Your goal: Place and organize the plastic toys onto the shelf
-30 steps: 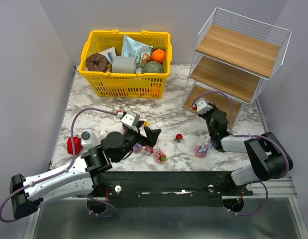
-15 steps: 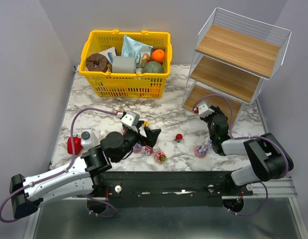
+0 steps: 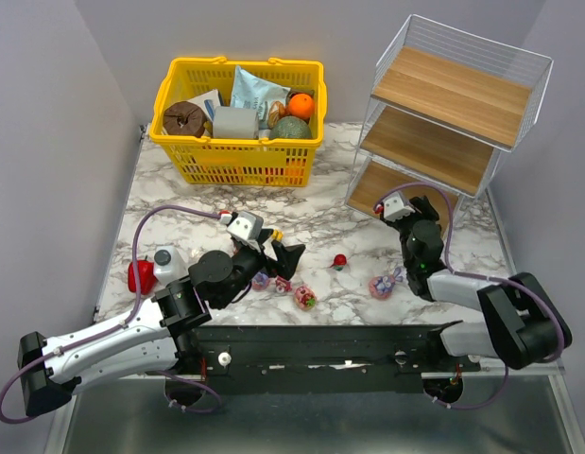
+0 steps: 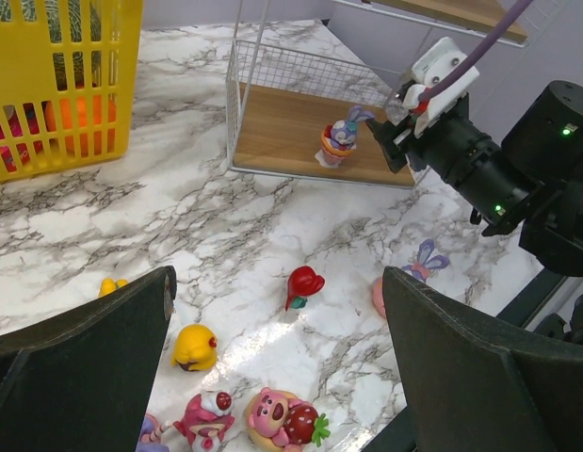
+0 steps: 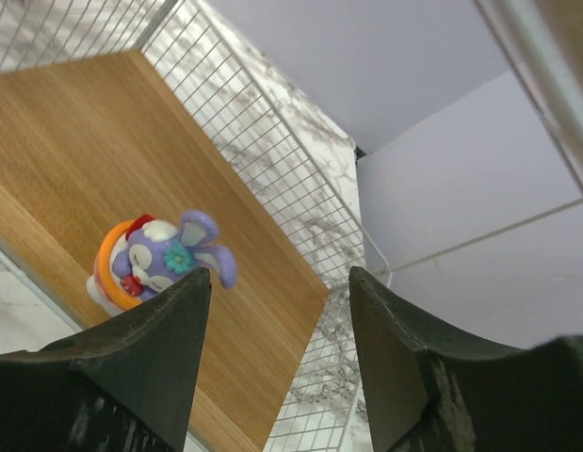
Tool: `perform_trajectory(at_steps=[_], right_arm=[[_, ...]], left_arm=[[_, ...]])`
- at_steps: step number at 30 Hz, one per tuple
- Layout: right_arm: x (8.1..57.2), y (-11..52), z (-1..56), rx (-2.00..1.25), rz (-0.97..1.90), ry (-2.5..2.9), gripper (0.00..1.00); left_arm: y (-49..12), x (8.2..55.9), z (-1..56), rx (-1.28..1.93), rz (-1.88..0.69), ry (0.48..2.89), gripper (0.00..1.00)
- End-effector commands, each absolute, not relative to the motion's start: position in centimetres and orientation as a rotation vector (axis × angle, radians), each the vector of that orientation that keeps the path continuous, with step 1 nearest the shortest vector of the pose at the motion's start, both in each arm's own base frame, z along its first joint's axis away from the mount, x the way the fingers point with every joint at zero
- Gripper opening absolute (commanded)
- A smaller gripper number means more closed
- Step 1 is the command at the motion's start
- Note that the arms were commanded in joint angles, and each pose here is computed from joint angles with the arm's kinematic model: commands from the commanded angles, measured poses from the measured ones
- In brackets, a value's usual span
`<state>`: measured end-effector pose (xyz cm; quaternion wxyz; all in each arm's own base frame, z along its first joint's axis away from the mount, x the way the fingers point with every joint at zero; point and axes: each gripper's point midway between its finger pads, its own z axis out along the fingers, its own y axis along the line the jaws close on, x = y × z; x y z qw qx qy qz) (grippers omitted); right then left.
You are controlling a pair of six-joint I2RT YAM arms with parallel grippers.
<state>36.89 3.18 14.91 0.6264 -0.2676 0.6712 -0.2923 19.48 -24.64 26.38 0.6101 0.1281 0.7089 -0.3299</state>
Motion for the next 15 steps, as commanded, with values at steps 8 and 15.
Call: perform_trajectory(at_steps=[8, 15], right_arm=[[33.8, 3.6, 18.4, -0.533, -0.456, 1.696, 0.63], [31.5, 6.9, 20.4, -0.485, -0.134, 1.866, 0.62]], left_arm=[[-24.1, 19.4, 27.5, 0.254, -0.781, 1.621, 0.99], [-24.2, 18.8, 28.0, 0.26, -0.824, 1.613, 0.99]])
